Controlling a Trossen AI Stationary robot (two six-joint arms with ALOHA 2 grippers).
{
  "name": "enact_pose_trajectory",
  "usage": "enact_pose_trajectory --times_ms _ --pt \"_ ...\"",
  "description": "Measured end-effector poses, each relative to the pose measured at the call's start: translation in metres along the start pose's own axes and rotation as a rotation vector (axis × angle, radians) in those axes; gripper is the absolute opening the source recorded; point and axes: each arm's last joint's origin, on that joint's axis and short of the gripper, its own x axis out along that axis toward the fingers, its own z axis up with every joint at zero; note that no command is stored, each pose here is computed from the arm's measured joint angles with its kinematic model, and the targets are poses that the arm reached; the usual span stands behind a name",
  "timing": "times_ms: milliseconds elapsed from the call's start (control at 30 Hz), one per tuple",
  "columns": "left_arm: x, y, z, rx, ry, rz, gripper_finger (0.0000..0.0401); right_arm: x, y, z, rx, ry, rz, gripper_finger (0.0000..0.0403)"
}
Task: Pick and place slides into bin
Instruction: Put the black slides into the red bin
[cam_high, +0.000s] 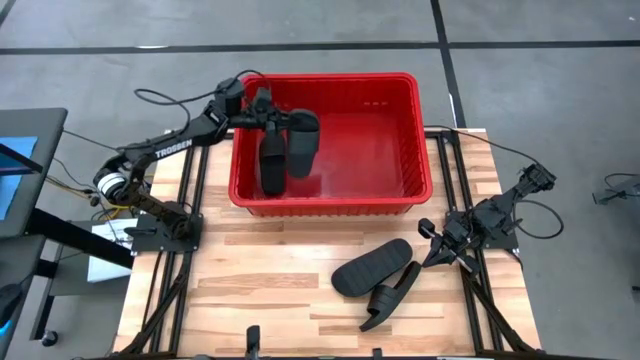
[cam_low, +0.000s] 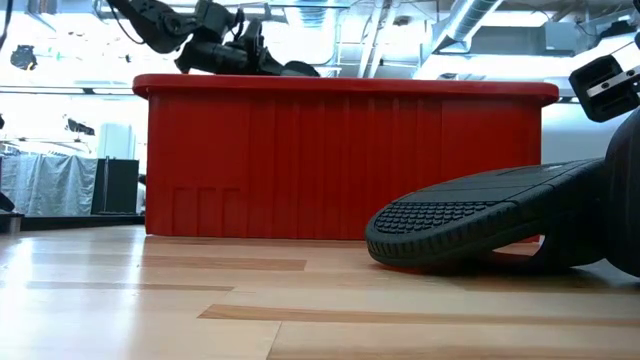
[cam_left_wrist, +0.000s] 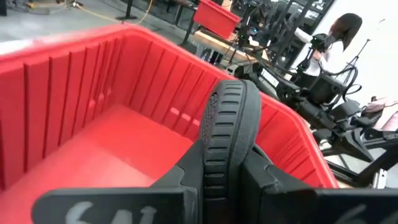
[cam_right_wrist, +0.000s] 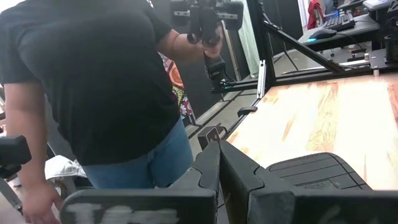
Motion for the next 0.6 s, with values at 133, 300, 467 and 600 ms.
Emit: enact_pose_trajectory --times_ms 133,300,467,600 --pt "0.001 0.003 -0.013 -0.004 0.003 0.018 0.0035 0.0 0.0 0.0 0.0 0.0 0.0 0.0" --pt "0.001 0.006 -0.023 0.004 0.005 0.024 0.0035 0.0 0.0 0.0 0.0 0.0 0.0 0.0" --pt "0.013 0.016 -0.035 -0.025 0.02 0.018 0.0035 0.0 0.0 0.0 0.0 0.0 0.0 0.0" --pt "0.025 0.026 -0.045 -0.081 0.024 -0.024 0.0035 0.0 0.0 0.0 0.0 0.0 0.002 0.0"
